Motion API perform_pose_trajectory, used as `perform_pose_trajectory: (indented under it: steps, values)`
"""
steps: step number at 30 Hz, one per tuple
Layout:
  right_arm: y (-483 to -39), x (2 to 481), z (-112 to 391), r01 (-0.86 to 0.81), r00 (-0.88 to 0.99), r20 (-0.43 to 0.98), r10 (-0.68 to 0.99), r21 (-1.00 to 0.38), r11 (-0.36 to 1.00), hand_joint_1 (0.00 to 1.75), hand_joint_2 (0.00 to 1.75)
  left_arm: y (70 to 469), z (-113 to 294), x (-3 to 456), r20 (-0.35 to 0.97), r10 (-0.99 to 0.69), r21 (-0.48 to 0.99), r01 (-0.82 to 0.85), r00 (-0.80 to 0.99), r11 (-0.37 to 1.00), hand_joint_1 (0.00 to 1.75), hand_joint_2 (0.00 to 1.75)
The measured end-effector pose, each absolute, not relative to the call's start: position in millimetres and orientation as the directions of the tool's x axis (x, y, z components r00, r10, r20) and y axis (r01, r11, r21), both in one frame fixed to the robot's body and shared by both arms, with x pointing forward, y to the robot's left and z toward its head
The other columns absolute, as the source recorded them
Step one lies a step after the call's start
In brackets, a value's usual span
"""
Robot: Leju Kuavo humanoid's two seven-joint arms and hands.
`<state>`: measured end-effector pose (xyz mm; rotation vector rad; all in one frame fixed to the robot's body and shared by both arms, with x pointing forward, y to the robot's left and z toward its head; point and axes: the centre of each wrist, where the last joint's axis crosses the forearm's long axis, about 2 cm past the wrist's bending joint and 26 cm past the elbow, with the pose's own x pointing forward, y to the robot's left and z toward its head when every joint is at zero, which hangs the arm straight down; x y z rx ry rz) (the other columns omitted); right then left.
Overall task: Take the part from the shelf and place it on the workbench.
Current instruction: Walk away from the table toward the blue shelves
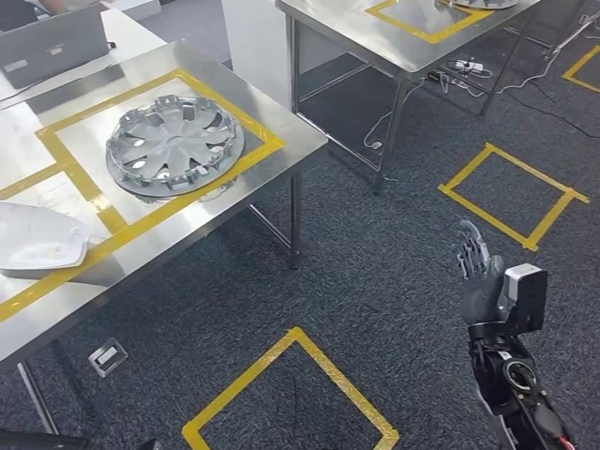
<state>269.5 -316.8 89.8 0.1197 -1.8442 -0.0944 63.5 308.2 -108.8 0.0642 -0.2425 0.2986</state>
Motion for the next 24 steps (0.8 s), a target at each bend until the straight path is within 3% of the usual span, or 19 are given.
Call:
perform_pose_trajectory:
  steps: [7,13,17,24]
  values:
    - [-341.7,258.3,42.1,0.066,-0.109,0.992,-0.063,0.071,0.995,0.0,0.0,308.6,-108.9,62.8,0.243,0.284,0.03,-0.3,0.928,0.954,0.0,0.0]
    - [-358.5,247.1,7.4,0.175,0.13,0.979,0.156,-0.177,0.968,0.0,0.0,309.6,-108.6,64.5,0.244,0.278,0.029,-0.294,0.929,0.955,0.0,0.0]
    - [-363.7,231.6,-19.3,0.13,0.352,0.903,0.247,-0.309,0.942,0.0,0.0,308.7,-108.9,63.0,0.24,0.281,0.027,-0.296,0.929,0.955,0.0,0.0]
    - [-364.8,201.1,-52.0,0.003,0.671,0.687,0.278,-0.378,0.926,0.0,0.0,309.6,-108.6,65.0,0.245,0.281,0.029,-0.297,0.928,0.954,0.0,0.0]
